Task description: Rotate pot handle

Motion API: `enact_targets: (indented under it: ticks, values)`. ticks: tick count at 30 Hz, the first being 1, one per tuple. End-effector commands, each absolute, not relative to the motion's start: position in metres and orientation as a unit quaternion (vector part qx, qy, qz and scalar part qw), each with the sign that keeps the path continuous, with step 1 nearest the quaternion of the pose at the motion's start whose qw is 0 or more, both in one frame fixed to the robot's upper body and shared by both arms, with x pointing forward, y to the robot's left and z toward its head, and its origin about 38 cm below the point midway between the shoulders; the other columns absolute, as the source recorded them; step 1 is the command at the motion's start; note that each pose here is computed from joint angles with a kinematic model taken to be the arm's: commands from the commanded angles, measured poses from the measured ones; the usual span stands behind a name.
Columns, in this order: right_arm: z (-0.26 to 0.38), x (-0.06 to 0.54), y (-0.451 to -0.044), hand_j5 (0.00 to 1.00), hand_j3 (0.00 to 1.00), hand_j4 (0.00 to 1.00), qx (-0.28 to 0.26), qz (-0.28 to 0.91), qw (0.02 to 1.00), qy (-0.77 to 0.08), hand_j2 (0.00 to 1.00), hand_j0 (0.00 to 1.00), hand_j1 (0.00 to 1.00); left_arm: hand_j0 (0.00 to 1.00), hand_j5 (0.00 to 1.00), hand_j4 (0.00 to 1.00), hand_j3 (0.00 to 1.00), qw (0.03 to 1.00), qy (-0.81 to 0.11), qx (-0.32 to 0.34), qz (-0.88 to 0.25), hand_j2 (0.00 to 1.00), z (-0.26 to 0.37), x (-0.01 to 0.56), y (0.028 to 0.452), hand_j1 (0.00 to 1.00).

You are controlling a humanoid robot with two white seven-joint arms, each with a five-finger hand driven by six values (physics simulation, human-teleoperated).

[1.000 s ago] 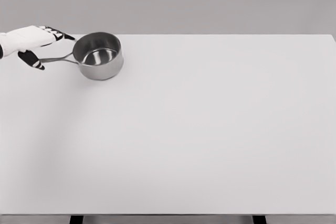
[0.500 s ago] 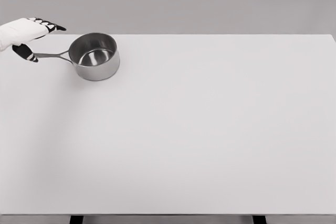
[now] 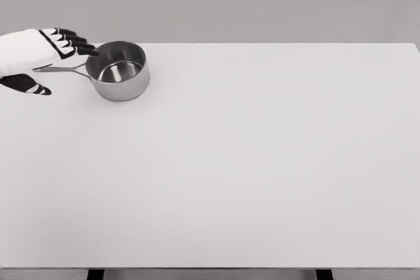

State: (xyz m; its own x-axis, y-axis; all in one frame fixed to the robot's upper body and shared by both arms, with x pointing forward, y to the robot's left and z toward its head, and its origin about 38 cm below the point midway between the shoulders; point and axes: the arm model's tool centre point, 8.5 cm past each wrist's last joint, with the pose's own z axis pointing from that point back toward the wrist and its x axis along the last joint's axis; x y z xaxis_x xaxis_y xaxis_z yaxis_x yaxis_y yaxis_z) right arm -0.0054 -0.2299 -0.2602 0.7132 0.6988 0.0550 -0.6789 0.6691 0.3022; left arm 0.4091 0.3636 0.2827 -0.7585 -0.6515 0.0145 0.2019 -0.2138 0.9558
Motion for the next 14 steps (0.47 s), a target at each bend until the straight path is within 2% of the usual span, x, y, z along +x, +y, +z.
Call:
enact_targets:
  ticks: [1,5,10,14]
  values:
    - [-0.260,-0.006,-0.230,1.00,1.00,1.00,0.152,0.377,0.913,0.033,1.00,1.00,1.00,1.00,1.00,1.00,1.00,0.216,-0.578,0.166,-0.769,1.00,0.296,0.382,0.321,1.00]
    - [-0.260,-0.007,-0.230,1.00,1.00,1.00,0.152,0.377,0.913,0.034,1.00,1.00,1.00,1.00,1.00,1.00,1.00,0.212,-0.580,0.142,-0.774,1.00,0.282,0.372,0.310,1.00]
    - [-0.260,-0.006,-0.230,1.00,1.00,1.00,0.152,0.377,0.913,0.033,1.00,1.00,1.00,1.00,1.00,1.00,1.00,0.242,-0.562,0.104,-0.784,1.00,0.234,0.359,0.309,1.00]
    - [-0.260,-0.006,-0.230,1.00,1.00,1.00,0.152,0.377,0.913,0.033,1.00,1.00,1.00,1.00,1.00,1.00,1.00,0.259,-0.559,0.100,-0.781,1.00,0.222,0.362,0.313,1.00]
